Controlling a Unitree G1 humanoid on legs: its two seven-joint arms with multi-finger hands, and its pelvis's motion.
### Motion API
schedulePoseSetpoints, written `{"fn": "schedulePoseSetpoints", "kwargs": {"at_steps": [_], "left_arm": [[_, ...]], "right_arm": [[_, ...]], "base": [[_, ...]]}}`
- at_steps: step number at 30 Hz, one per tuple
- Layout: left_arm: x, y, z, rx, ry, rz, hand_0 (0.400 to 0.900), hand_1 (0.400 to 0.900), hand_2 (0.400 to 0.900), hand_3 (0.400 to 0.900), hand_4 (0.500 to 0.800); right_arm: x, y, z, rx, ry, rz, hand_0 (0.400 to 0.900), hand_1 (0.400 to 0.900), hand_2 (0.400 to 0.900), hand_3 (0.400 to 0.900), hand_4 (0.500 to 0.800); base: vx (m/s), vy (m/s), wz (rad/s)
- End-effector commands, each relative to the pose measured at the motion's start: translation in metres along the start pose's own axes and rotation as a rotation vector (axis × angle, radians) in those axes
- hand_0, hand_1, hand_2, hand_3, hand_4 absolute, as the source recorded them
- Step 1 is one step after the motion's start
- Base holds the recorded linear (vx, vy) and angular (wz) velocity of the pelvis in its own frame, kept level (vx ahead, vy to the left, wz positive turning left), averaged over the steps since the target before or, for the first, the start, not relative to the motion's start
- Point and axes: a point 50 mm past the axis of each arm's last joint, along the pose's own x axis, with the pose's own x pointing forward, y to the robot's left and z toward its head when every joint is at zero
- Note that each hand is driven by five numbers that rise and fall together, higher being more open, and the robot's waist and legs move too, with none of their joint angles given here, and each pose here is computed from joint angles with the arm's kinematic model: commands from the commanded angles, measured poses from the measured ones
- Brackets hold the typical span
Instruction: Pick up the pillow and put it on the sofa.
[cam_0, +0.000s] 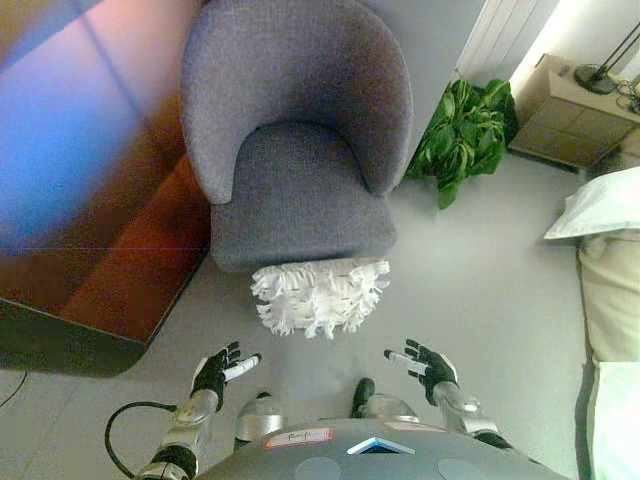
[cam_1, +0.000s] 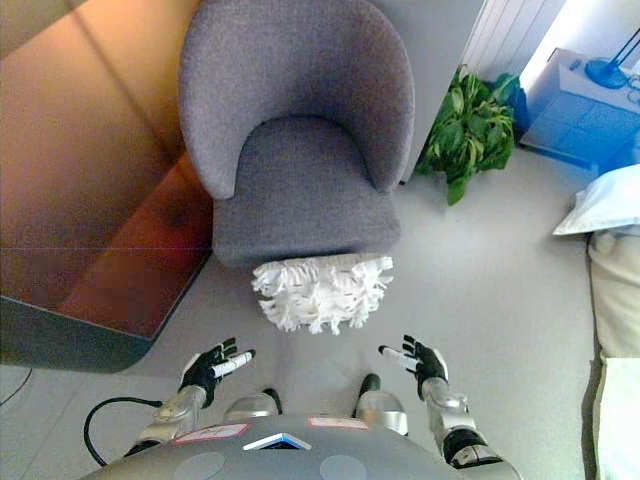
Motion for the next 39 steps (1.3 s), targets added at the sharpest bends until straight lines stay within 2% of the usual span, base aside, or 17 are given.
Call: {"fn": "schedulePoseSetpoints", "kwargs": {"at_steps": [1, 11, 17, 19, 22, 25, 30, 34, 37, 39], "left_arm": [[0.004, 0.002, 0.031, -0.123, -0.143, 0.033, 0.900, 0.900, 0.900, 0.900, 0.800], [-0.005, -0.006, -0.005, -0.148, -0.036, 0.014, 0.900, 0.900, 0.900, 0.900, 0.800], [-0.013, -0.007, -0.024, -0.143, 0.002, 0.023, 0.900, 0.900, 0.900, 0.900, 0.800], [-0.014, -0.001, -0.028, -0.105, 0.020, 0.042, 0.900, 0.900, 0.900, 0.900, 0.800], [-0.011, 0.013, -0.014, -0.045, -0.035, 0.042, 0.900, 0.900, 0.900, 0.900, 0.800], [-0.007, 0.022, 0.012, -0.073, -0.118, 0.038, 0.900, 0.900, 0.900, 0.900, 0.800], [-0.001, 0.020, 0.032, -0.008, -0.141, 0.035, 0.900, 0.900, 0.900, 0.900, 0.800], [-0.002, 0.024, 0.035, 0.010, -0.139, 0.033, 0.900, 0.900, 0.900, 0.900, 0.800], [-0.002, 0.029, 0.045, 0.076, -0.166, 0.021, 0.900, 0.900, 0.900, 0.900, 0.800], [-0.002, 0.034, 0.053, 0.073, -0.176, 0.027, 0.900, 0.900, 0.900, 0.900, 0.800]], "right_arm": [[0.001, -0.033, 0.046, -0.051, -0.162, -0.049, 0.900, 0.900, 0.900, 0.900, 0.800], [-0.005, -0.034, 0.036, -0.024, -0.174, -0.045, 0.900, 0.900, 0.900, 0.900, 0.800], [-0.007, -0.024, 0.034, -0.018, -0.183, 0.052, 0.900, 0.900, 0.900, 0.900, 0.800], [-0.009, -0.017, 0.031, -0.033, -0.180, 0.086, 0.900, 0.900, 0.900, 0.900, 0.800], [-0.008, -0.008, 0.035, -0.033, -0.183, 0.135, 0.900, 0.900, 0.900, 0.900, 0.800], [-0.010, 0.006, 0.044, -0.047, -0.214, 0.183, 0.900, 0.900, 0.900, 0.900, 0.800], [-0.010, 0.015, 0.070, -0.067, -0.301, 0.142, 0.900, 0.900, 0.900, 0.900, 0.800], [-0.013, 0.014, 0.095, -0.346, -0.421, 0.046, 0.900, 0.900, 0.900, 0.900, 0.800], [-0.017, 0.003, 0.104, -0.522, -0.466, -0.027, 0.900, 0.900, 0.900, 0.900, 0.800], [-0.017, -0.002, 0.108, -0.641, -0.458, -0.055, 0.900, 0.900, 0.900, 0.900, 0.800]], "base": [[0.037, -0.054, -0.17], [0.266, 0.121, -0.15], [0.424, 0.132, -0.27], [0.441, 0.145, -0.21], [0.398, 0.224, -0.11], [0.394, 0.281, 0.22], [0.268, 0.211, 0.24], [0.247, 0.045, 0.20], [0.174, -0.193, 0.40], [0.202, -0.370, 0.47]]}}
